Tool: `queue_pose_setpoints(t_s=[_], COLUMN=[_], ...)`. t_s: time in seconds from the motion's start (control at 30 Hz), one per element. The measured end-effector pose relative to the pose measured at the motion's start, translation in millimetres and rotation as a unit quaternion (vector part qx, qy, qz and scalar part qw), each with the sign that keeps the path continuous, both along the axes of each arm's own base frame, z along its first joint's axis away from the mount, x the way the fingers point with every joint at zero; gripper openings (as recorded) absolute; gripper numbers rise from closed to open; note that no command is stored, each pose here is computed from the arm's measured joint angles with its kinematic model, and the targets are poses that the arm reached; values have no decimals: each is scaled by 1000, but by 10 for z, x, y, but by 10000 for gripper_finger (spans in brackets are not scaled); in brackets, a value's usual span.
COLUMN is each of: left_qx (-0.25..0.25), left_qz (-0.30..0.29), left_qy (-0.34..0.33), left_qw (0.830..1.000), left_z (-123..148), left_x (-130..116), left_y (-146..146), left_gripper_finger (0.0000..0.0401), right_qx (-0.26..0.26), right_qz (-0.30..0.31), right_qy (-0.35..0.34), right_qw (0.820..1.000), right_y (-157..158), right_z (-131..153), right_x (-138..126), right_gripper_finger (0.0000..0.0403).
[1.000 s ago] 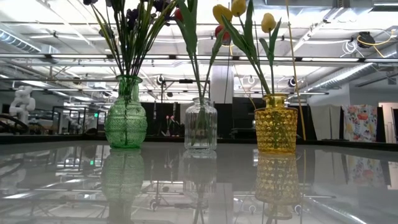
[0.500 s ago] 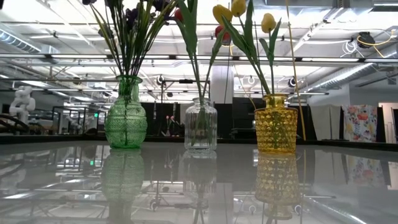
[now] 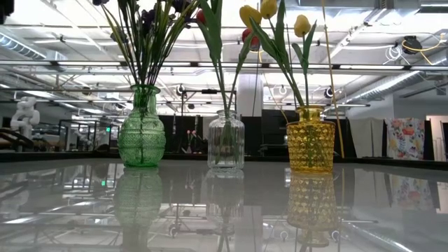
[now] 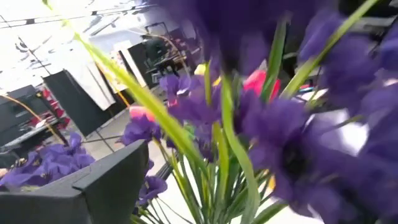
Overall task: Sort flowers into vase by color
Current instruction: Put the purple flowers into the green vase
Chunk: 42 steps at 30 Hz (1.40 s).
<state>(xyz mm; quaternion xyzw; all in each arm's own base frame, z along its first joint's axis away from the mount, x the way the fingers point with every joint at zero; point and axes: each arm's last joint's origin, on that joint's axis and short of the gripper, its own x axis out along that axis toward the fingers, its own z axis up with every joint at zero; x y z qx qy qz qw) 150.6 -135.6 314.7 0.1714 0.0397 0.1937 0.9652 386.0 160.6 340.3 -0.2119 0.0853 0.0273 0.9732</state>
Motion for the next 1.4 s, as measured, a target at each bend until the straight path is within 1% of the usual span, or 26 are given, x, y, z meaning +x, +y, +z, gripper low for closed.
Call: queue_pose_setpoints(t_s=[0.1, 0.27, 0.43, 0.57, 0.7, 0.83, 1.2, 1.4], left_qx=[-8, -10, -10, -30, -42, -48, -10, 0], left_qz=[-16, -37, -40, -49, -44, -15, 49, 67], left_qy=[-7, -8, -8, -11, 1, 1, 23, 31], left_qw=[1000, 999, 999, 998, 998, 999, 998, 997], left_z=[67, 79, 79, 50, -78, -174, -384, -456], left_x=[-56, -153, -234, -261, -235, -160, 128, 229], left_y=[-58, -143, -198, -231, -259, -286, -287, -277], left_gripper_finger=[399, 398, 397, 381, 340, 290, 156, 59], right_qx=[-2, -4, -4, -4, -5, -5, -6, -6], right_qz=[0, 0, 0, 0, 0, 1, 1, 1], right_qy=[4, 8, 9, 9, 9, 9, 9, 9], right_qw=[1000, 1000, 1000, 1000, 1000, 1000, 1000, 1000], right_y=[-1, -1, -1, -1, -1, -1, -1, -1], right_z=[-8, -17, -19, -20, -20, -20, -19, -20], right_x=[-2, -3, -3, -3, -3, -3, -3, -3], right_gripper_finger=[205, 205, 205, 205, 205, 205, 205, 205])
